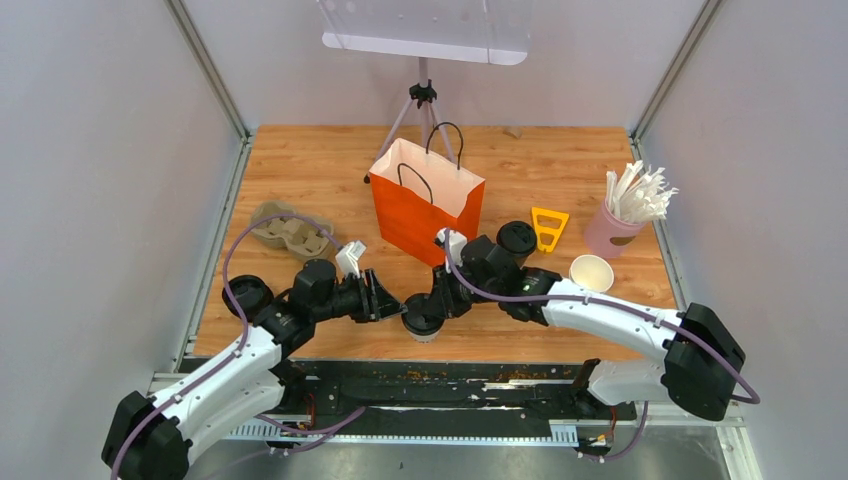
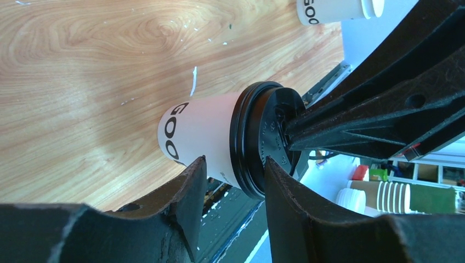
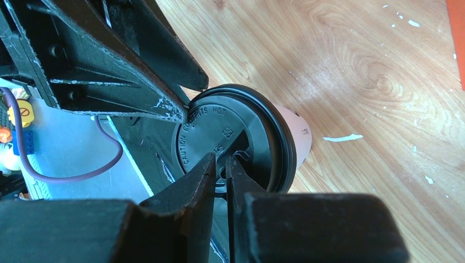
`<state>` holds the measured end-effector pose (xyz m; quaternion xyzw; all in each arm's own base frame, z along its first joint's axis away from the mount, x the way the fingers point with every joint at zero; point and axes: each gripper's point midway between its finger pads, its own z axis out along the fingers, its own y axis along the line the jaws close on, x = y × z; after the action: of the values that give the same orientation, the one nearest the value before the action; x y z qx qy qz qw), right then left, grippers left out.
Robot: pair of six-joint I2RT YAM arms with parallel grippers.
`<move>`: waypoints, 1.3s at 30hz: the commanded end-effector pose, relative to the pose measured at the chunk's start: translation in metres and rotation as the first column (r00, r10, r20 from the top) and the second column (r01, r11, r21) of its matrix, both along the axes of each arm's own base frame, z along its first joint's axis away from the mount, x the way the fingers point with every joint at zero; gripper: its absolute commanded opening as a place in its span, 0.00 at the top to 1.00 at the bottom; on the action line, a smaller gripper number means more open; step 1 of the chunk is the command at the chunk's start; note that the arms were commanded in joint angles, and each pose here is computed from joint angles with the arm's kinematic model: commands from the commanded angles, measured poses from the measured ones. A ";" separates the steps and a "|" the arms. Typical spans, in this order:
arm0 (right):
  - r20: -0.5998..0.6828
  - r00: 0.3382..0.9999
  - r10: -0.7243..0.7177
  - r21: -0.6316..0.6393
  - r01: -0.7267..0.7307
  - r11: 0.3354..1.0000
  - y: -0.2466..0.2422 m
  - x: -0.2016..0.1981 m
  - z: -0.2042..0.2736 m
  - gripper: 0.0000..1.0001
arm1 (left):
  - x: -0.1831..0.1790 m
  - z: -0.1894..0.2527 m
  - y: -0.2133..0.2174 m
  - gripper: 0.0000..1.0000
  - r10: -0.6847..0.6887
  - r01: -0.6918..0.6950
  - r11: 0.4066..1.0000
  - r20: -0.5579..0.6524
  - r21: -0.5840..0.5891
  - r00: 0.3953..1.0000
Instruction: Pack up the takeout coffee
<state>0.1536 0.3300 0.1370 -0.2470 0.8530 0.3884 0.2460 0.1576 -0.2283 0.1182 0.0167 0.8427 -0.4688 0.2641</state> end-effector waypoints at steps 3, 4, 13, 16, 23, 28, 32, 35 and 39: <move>-0.036 0.999 -0.025 -0.074 0.022 0.997 -0.020 -0.009 -0.030 0.85 | -0.008 -0.051 0.034 0.52 0.062 -0.030 0.961 -0.108 0.275 0.992; -0.036 0.999 -0.027 -0.076 0.024 0.997 -0.021 -0.009 -0.032 0.85 | -0.009 -0.052 0.034 0.52 0.064 -0.029 0.959 -0.116 0.280 0.991; -0.045 0.998 -0.039 -0.093 0.034 0.995 -0.030 -0.014 -0.043 0.85 | -0.025 -0.080 0.043 0.57 0.070 0.001 0.939 -0.196 0.343 0.978; -0.048 0.998 -0.039 -0.094 0.034 0.995 -0.031 -0.015 -0.045 0.85 | -0.027 -0.075 0.036 0.57 0.049 0.011 0.954 -0.192 0.299 0.980; -0.014 1.000 -0.008 -0.025 0.008 1.000 -0.015 -0.009 -0.007 0.84 | -0.021 -0.021 0.007 0.56 0.016 -0.011 0.999 -0.137 0.041 0.990; 0.010 1.000 0.008 0.014 -0.008 1.000 -0.003 -0.003 0.016 0.83 | -0.026 0.000 0.002 0.49 0.012 -0.020 0.999 -0.148 -0.049 0.989; -0.019 1.000 0.016 0.018 -0.016 1.000 0.002 -0.005 0.010 0.83 | -0.032 0.002 0.003 0.34 0.020 -0.034 0.996 -0.177 -0.080 0.984; -0.033 0.999 0.022 0.031 -0.020 0.999 0.004 -0.006 0.009 0.83 | -0.038 -0.001 0.003 0.27 0.031 -0.058 0.992 -0.225 -0.114 0.974; -0.040 0.999 0.021 0.038 -0.020 0.999 0.006 -0.007 0.008 0.83 | -0.040 0.010 -0.002 0.25 0.021 -0.072 0.973 -0.230 -0.217 0.973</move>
<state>0.1468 0.3305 0.1416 -0.2445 0.8499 0.4032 0.2352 0.1218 -0.2229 0.1134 -0.0662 0.8374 -0.5078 0.1914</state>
